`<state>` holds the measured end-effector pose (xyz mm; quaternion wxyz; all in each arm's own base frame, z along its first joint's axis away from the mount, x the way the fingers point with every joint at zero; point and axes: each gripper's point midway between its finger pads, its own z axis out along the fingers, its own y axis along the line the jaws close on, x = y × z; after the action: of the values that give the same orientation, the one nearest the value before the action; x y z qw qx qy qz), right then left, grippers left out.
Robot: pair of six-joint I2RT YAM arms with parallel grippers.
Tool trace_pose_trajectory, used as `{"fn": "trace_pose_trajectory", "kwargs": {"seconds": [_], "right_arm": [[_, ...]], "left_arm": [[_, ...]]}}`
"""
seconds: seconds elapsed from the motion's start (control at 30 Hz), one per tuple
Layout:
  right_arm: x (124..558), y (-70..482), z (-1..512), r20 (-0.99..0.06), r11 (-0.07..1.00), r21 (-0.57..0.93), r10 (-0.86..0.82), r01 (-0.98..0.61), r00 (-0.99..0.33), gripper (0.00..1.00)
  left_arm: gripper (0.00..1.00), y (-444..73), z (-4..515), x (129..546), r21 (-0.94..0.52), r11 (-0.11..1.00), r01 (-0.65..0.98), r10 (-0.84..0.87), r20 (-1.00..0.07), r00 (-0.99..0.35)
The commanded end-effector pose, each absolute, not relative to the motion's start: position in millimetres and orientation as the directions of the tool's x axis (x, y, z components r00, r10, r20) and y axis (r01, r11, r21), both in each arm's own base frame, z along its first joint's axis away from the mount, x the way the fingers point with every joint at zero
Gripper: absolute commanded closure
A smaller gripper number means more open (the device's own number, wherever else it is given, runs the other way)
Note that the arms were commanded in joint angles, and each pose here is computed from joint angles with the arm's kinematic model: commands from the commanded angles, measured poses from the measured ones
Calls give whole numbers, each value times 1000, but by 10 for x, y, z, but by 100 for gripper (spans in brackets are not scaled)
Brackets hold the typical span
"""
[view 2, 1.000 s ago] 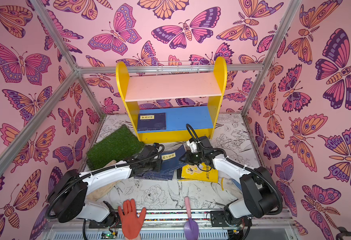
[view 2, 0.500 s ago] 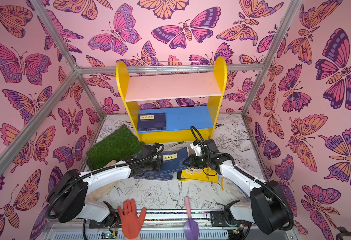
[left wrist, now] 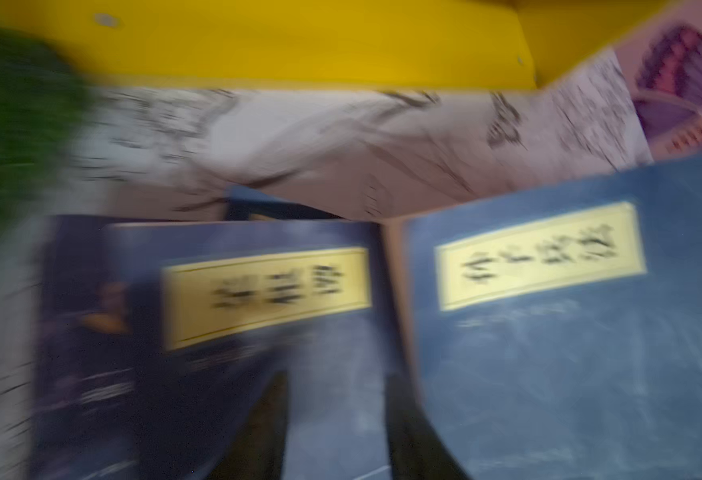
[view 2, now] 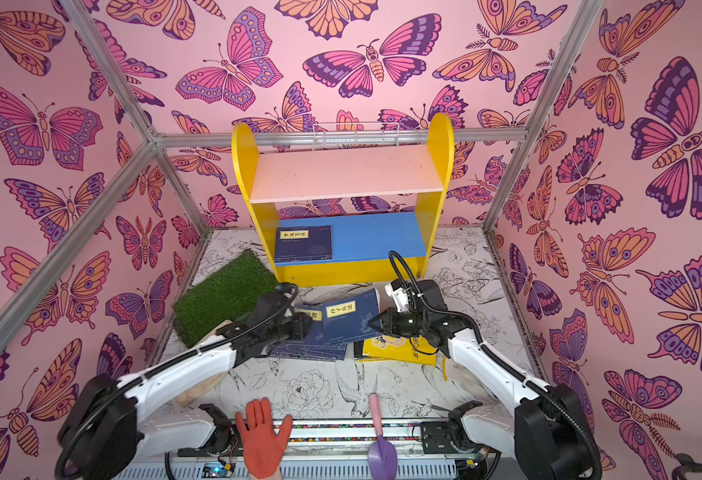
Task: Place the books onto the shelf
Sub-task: 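Carry the book with right gripper to the blue shelf while left gripper draws back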
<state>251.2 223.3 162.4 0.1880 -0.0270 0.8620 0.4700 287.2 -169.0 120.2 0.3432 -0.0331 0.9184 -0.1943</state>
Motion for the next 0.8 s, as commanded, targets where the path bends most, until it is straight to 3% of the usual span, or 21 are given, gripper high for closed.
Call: {"fn": "trace_pose_trajectory", "kwargs": {"seconds": [0.0, 0.07, 0.17, 0.5, 0.77], "right_arm": [[2757, 2324, 2116, -425, 446, 846, 233, -292, -875, 100], [2890, 2381, 2340, -460, 399, 854, 280, -333, -843, 100], [3085, 2433, 2576, -513, 397, 836, 320, -379, -796, 100], [3948, 2849, 3030, -587, 383, 799, 331, -463, -739, 100], [4544, 3368, 2859, -512, 326, 843, 246, -427, -823, 100]], "left_arm": [[36, -909, 1161, 2772, -344, 890, -298, -453, -610, -650], [34, -548, 1113, 2639, -342, 817, -465, -573, -575, -584], [29, -346, 992, 2533, -343, 772, -535, -628, -539, -561], [23, -359, 615, 2380, -303, 756, -580, -652, -431, -624], [22, -362, 572, 2384, -277, 769, -577, -636, -425, -644]]}}
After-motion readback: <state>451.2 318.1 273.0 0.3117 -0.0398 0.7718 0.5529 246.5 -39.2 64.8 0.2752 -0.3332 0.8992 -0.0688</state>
